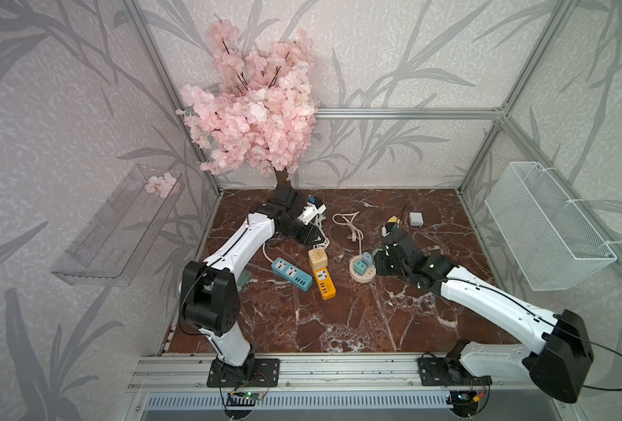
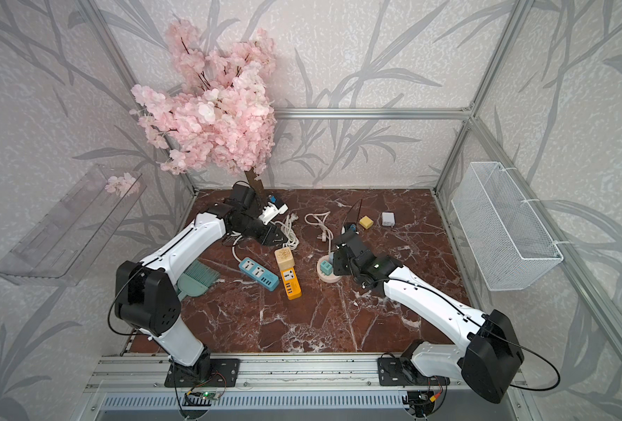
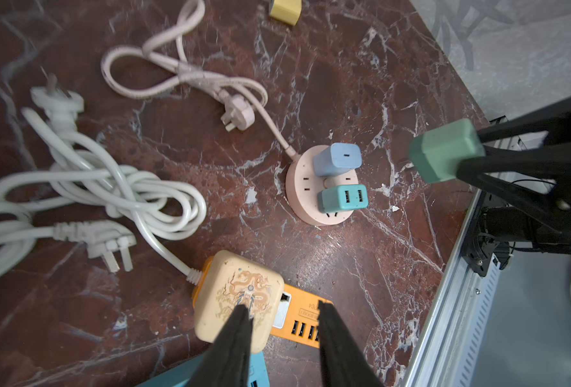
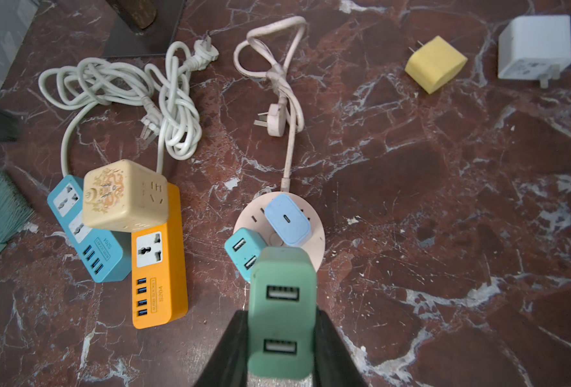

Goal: Pull the plug off the socket
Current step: Remove the plug from the socket, then place the plug at the center of the board.

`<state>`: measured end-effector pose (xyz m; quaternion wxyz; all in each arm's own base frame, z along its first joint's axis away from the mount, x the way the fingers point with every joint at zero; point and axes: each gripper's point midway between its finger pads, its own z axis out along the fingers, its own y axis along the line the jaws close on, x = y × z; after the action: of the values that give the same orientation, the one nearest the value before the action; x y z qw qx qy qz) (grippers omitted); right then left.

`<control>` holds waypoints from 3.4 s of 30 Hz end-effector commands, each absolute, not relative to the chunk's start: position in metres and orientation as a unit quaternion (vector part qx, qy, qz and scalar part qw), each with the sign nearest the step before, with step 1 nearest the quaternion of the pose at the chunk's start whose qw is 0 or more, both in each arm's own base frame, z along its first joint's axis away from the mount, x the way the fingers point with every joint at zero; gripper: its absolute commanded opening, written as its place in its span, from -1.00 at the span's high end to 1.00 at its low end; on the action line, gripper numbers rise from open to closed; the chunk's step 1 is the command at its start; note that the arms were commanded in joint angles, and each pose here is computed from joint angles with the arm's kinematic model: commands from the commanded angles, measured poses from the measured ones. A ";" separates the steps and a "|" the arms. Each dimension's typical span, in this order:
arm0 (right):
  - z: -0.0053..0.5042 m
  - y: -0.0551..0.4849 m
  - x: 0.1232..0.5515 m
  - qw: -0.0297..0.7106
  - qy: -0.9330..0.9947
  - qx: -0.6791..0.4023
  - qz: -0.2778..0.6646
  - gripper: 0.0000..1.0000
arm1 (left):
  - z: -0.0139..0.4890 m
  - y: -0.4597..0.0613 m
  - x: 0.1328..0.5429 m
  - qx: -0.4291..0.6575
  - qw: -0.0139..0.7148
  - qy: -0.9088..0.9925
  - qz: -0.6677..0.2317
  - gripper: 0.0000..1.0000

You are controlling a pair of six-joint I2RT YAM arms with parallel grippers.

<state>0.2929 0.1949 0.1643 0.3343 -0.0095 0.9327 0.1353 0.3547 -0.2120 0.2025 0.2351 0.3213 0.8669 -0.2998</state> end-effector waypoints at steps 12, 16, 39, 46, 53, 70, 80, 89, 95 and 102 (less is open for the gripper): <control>0.148 0.171 0.373 0.348 0.900 0.147 0.218 1.00 | 0.199 -0.144 0.278 0.292 0.234 0.902 -0.217 -0.46; 0.138 0.177 0.406 0.352 0.890 0.167 0.237 1.00 | 0.164 -0.134 0.255 0.288 0.198 0.912 -0.214 -0.49; 0.074 0.170 0.534 0.362 0.887 0.212 0.192 1.00 | 0.139 -0.124 0.257 0.271 0.192 0.925 -0.187 -0.51; 0.045 0.161 0.535 0.333 0.897 0.225 0.182 0.80 | 0.137 -0.124 0.257 0.270 0.194 0.925 -0.184 -0.51; 0.028 0.147 0.526 0.311 0.904 0.229 0.183 0.50 | 0.136 -0.122 0.259 0.268 0.194 0.927 -0.179 -0.51; 0.057 0.146 0.500 0.301 0.915 0.197 0.183 -0.13 | 0.137 -0.122 0.260 0.268 0.195 0.926 -0.179 -0.51; 0.117 0.162 0.458 0.309 0.933 0.098 0.155 -0.30 | 0.138 -0.119 0.265 0.254 0.201 0.931 -0.169 -0.52; 0.191 0.238 0.397 0.329 0.933 -0.078 0.125 -0.57 | 0.138 -0.092 0.283 0.183 0.204 0.949 -0.158 -0.49; 0.177 0.312 0.363 0.270 0.938 -0.180 0.126 -0.70 | 0.150 -0.085 0.280 0.202 0.237 0.938 -0.154 0.08; 0.147 0.370 0.341 0.220 0.942 -0.230 0.106 -0.73 | 0.163 -0.120 0.229 0.371 0.249 0.870 -0.207 1.00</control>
<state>0.3535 0.3715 0.1607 0.2550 -0.2167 0.9319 0.1400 0.2574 -0.1036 0.1612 0.2592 0.2882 0.9050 -0.1754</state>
